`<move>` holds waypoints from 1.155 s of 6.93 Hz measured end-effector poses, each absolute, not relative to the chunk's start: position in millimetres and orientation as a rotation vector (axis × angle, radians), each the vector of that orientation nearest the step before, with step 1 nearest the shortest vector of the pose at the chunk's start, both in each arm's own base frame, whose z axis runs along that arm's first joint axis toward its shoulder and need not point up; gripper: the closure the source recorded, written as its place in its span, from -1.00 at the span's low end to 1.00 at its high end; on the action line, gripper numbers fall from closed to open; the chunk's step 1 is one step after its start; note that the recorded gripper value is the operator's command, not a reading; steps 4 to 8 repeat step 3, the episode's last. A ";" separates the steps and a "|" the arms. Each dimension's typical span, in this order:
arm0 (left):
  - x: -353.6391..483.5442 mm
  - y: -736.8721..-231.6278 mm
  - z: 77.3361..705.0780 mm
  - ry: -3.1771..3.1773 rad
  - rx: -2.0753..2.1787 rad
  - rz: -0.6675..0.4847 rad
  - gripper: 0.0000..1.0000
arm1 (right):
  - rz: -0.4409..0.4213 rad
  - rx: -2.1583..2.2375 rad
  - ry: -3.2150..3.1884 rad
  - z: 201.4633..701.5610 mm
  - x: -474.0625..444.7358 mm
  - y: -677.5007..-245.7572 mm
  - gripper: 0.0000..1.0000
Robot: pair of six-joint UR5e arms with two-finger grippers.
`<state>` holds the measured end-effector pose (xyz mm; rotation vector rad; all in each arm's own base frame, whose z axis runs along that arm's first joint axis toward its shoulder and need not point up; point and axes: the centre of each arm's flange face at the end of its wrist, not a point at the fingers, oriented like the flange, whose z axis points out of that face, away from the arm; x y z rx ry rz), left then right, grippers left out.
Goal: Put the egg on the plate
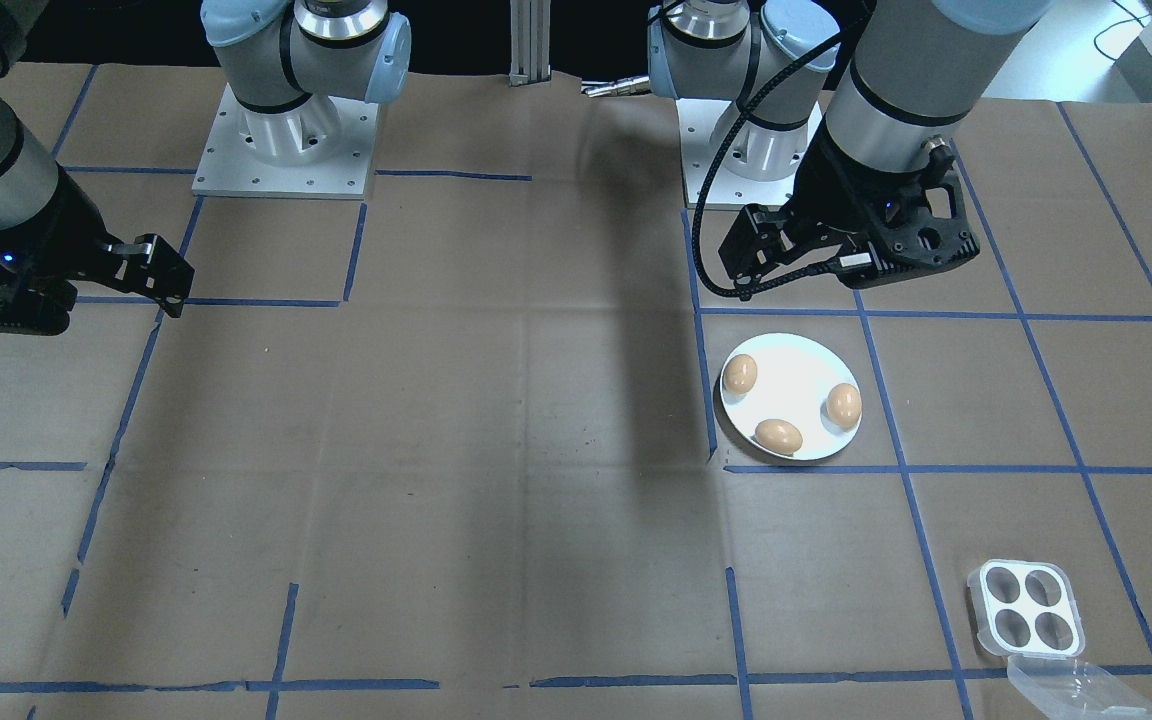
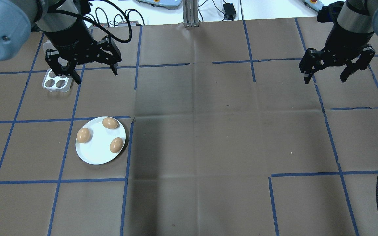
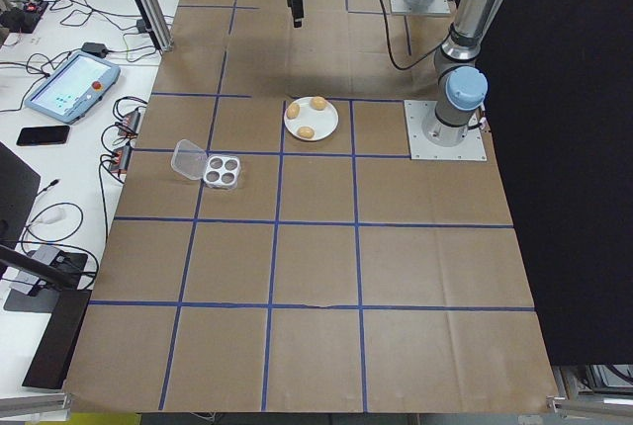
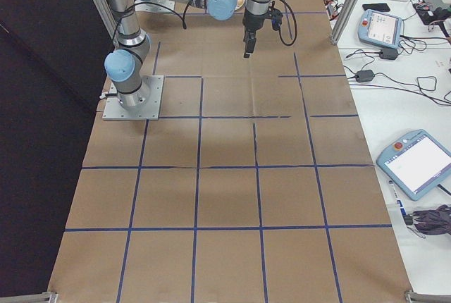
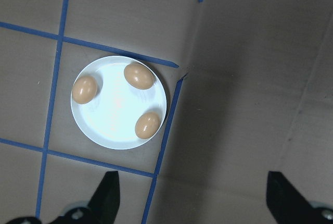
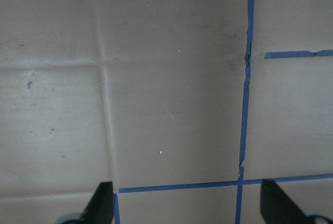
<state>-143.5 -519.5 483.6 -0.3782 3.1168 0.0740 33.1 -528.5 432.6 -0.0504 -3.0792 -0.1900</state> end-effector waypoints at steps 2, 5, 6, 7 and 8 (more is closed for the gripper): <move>-144.3 -521.2 482.2 3.117 -0.375 0.076 -0.99 | -0.190 -0.050 -3.079 432.6 33.0 -528.5 -1.00; -144.4 -521.5 482.8 3.117 -0.373 0.074 -0.99 | -0.189 -0.050 -3.079 432.7 33.0 -528.5 -1.00; -144.4 -521.5 482.8 3.117 -0.373 0.074 -0.99 | -0.189 -0.050 -3.079 432.7 33.0 -528.5 -1.00; -144.4 -521.5 482.8 3.117 -0.373 0.074 -0.99 | -0.189 -0.050 -3.079 432.7 33.0 -528.5 -1.00; -144.4 -521.5 482.8 3.117 -0.373 0.074 -0.99 | -0.189 -0.050 -3.079 432.7 33.0 -528.5 -1.00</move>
